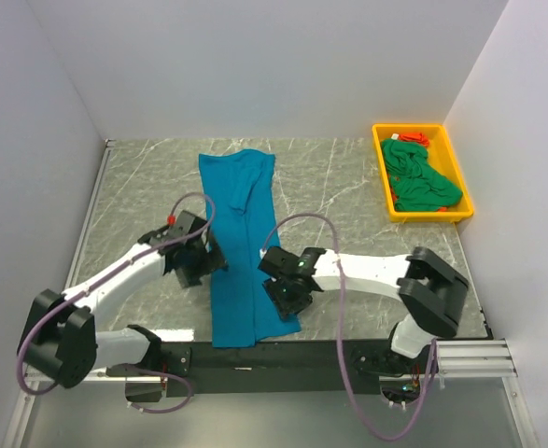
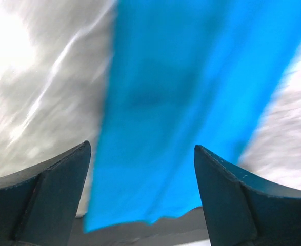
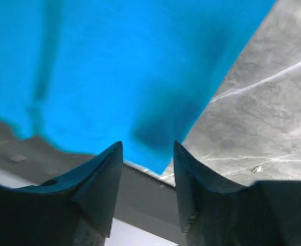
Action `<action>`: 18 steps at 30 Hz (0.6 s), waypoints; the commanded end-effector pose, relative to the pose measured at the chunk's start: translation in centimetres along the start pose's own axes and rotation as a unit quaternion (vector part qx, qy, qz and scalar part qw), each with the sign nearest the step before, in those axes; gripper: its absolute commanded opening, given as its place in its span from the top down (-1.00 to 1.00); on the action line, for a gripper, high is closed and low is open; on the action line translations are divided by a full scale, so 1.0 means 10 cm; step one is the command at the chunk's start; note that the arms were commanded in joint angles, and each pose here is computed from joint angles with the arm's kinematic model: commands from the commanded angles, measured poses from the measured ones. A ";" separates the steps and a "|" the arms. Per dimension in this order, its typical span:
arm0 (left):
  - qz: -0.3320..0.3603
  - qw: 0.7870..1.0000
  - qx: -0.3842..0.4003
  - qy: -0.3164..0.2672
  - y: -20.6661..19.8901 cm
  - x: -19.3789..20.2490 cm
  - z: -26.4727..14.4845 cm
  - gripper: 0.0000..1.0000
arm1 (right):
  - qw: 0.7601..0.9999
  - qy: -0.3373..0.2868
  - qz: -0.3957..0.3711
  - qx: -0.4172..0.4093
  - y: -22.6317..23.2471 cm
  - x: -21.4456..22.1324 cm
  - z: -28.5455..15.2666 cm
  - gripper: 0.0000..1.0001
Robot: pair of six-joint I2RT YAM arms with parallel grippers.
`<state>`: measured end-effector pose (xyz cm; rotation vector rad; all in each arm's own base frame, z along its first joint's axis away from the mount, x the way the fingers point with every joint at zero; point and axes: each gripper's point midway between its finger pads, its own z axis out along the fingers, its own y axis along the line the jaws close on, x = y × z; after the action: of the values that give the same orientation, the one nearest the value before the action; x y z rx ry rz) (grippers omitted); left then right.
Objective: Fold and stack the t-shirts
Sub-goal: Fold the tshirt
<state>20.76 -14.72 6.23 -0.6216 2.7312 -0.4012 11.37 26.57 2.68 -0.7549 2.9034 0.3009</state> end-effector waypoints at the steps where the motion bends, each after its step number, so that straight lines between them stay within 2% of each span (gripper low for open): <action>1: 0.032 0.994 0.082 -0.073 -0.68 -0.57 -0.15 -0.76 | 0.993 -0.100 0.022 -0.063 0.14 -0.41 -0.40 -0.06; 3: 0.044 0.988 0.106 -0.105 -0.97 -0.90 -0.26 -0.80 | 0.986 -0.137 0.045 -0.086 0.13 -0.54 -0.54 -0.15; 5: 0.057 0.988 0.096 -0.111 -1.06 -1.13 -0.11 -0.92 | 0.978 -0.166 0.076 -0.101 0.02 -0.69 -0.62 -0.25; 6: 0.052 0.982 0.114 -0.141 -1.21 -1.42 -0.19 -0.96 | 0.975 -0.175 0.088 -0.104 -0.05 -0.68 -0.65 -0.29; 7: 0.051 0.984 0.106 -0.131 -1.23 -1.51 -0.02 -0.99 | 0.971 -0.185 0.105 -0.107 -0.15 -0.72 -0.68 -0.32; 9: 0.058 0.977 0.126 -0.161 -1.44 -1.87 -0.06 -0.99 | 0.967 -0.200 0.119 -0.108 -0.25 -0.74 -0.70 -0.38; 10: 0.062 0.980 0.117 -0.146 -1.46 -1.93 0.15 -0.99 | 0.965 -0.204 0.123 -0.107 -0.30 -0.75 -0.71 -0.39; 12: 0.069 0.976 0.129 -0.162 -1.64 -2.21 0.16 -0.99 | 0.963 -0.214 0.134 -0.098 -0.41 -0.77 -0.72 -0.45; 13: 0.072 0.980 0.117 -0.146 -1.62 -2.24 0.39 -0.99 | 0.962 -0.215 0.136 -0.095 -0.44 -0.77 -0.72 -0.46; 14: 0.078 0.975 0.130 -0.161 -1.77 -2.39 0.33 -0.99 | 0.961 -0.218 0.139 -0.095 -0.46 -0.79 -0.72 -0.46; 16: 0.078 0.981 0.104 -0.141 -1.71 -2.45 0.64 -0.97 | 0.961 -0.218 0.139 -0.095 -0.48 -0.78 -0.71 -0.46; 18: 0.085 0.980 0.105 -0.149 -1.80 -2.60 0.68 -0.95 | 0.962 -0.215 0.139 -0.091 -0.51 -0.77 -0.69 -0.46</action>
<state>50.31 -19.18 11.11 -0.4434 2.4093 -0.4961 19.28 23.93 8.81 -0.2483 2.6393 0.6352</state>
